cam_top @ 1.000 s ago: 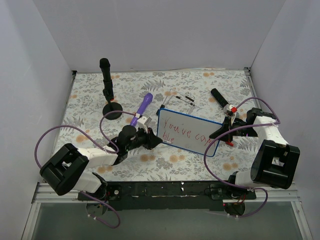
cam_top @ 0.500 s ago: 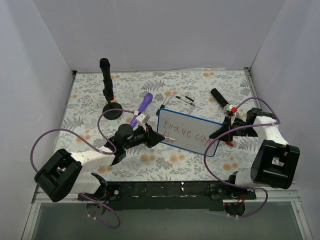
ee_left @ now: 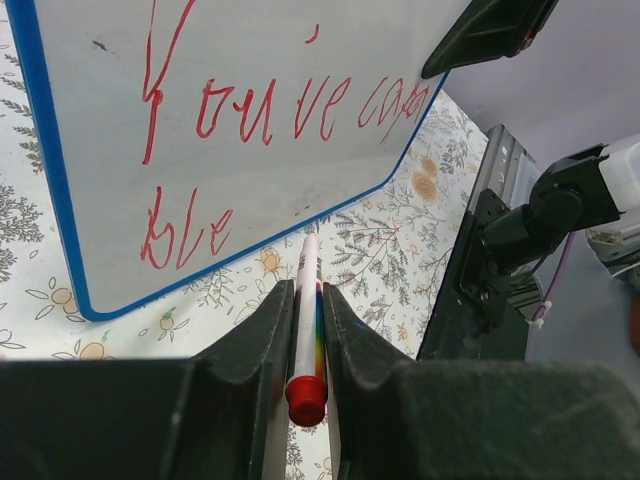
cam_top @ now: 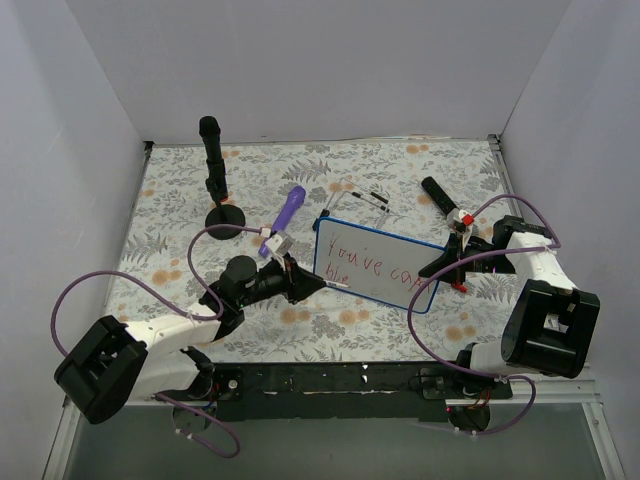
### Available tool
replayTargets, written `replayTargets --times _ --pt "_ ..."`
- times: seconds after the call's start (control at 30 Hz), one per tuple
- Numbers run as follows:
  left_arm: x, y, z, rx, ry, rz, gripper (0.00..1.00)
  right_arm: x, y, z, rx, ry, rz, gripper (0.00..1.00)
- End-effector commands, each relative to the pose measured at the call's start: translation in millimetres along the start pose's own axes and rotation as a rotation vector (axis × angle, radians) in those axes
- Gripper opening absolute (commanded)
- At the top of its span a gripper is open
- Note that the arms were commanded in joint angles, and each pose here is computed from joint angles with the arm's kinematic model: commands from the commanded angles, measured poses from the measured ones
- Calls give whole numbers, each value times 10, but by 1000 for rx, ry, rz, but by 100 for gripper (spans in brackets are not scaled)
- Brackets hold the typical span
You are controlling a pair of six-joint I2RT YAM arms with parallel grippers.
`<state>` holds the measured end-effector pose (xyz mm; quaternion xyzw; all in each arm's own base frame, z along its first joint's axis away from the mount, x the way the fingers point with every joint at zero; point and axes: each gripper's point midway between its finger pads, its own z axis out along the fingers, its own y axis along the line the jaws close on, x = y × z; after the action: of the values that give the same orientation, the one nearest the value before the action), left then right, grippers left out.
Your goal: Write a sentence on the whiteboard
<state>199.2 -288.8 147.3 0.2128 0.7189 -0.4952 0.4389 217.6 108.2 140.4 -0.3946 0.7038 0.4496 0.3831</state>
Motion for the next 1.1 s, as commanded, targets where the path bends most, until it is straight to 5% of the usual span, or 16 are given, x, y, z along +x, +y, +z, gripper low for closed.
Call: replayTargets --times 0.0,1.07 --pt "80 -31 -22 7 7 0 0 71 12 -23 9 39 -16 1" --pt "210 -61 62 3 -46 -5 0 75 5 -18 5 37 -10 1"
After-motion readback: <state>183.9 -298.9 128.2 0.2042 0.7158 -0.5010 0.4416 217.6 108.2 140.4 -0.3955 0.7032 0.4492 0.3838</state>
